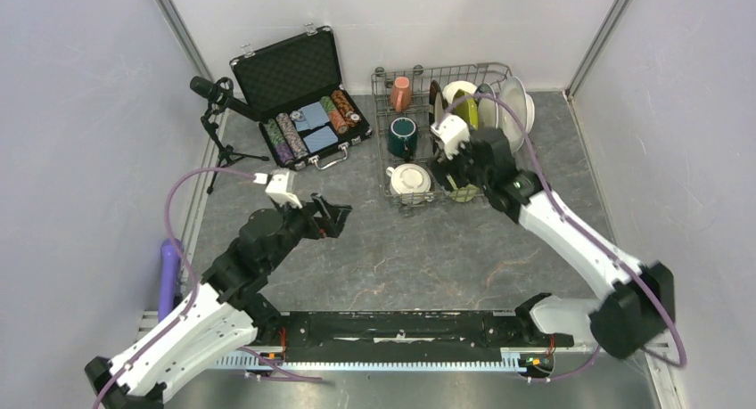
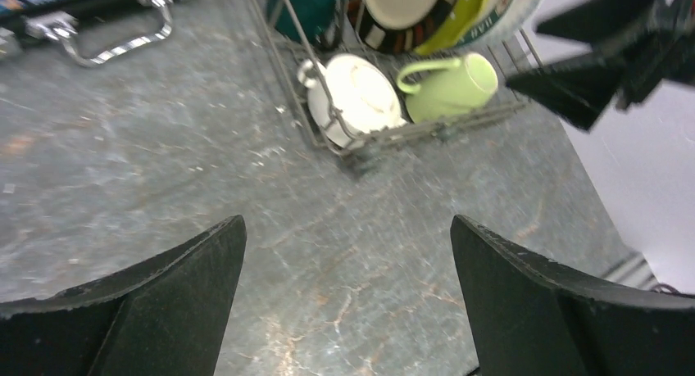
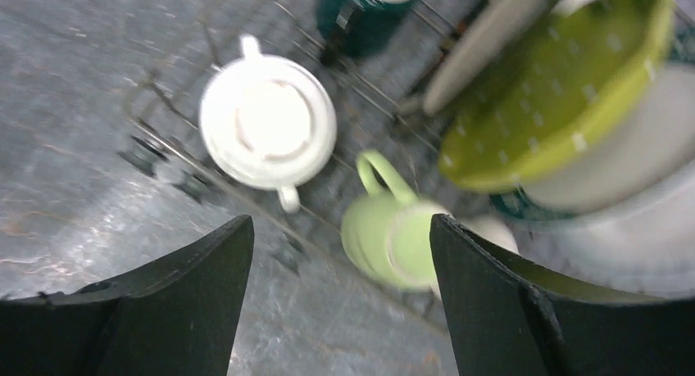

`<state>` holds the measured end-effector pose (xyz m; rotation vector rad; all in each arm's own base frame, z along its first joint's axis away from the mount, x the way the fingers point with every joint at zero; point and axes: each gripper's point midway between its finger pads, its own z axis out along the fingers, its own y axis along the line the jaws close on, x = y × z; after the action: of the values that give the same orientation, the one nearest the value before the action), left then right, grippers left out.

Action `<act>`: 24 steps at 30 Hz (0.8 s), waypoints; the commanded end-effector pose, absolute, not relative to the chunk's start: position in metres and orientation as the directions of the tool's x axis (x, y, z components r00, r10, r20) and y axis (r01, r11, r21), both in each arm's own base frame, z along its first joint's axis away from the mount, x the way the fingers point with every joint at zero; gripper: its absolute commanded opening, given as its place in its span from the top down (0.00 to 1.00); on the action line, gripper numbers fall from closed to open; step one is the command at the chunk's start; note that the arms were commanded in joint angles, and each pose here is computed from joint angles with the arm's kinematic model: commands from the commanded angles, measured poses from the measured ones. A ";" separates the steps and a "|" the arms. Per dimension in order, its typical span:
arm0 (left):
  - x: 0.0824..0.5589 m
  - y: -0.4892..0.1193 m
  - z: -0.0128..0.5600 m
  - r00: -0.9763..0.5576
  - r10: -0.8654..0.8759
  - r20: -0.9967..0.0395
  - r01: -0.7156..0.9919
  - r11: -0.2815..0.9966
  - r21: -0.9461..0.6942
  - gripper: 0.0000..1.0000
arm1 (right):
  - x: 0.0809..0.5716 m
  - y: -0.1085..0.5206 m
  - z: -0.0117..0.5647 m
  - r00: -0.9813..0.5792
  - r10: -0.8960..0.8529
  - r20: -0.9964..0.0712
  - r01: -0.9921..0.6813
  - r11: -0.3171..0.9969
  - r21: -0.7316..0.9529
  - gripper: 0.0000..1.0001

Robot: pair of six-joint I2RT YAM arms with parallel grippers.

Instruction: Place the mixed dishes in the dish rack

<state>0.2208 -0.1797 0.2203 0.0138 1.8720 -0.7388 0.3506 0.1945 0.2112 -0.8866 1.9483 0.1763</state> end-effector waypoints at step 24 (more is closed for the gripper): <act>0.247 -0.072 0.217 -0.065 -0.116 -0.991 0.006 0.993 -0.116 0.00 | 0.260 -0.020 0.144 -0.100 -0.145 -0.984 0.308 0.936 -0.170 0.02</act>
<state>0.2371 -0.0841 0.2292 -0.0525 1.6628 -0.2105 0.2566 -0.0168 0.1272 0.0603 1.7016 -0.3961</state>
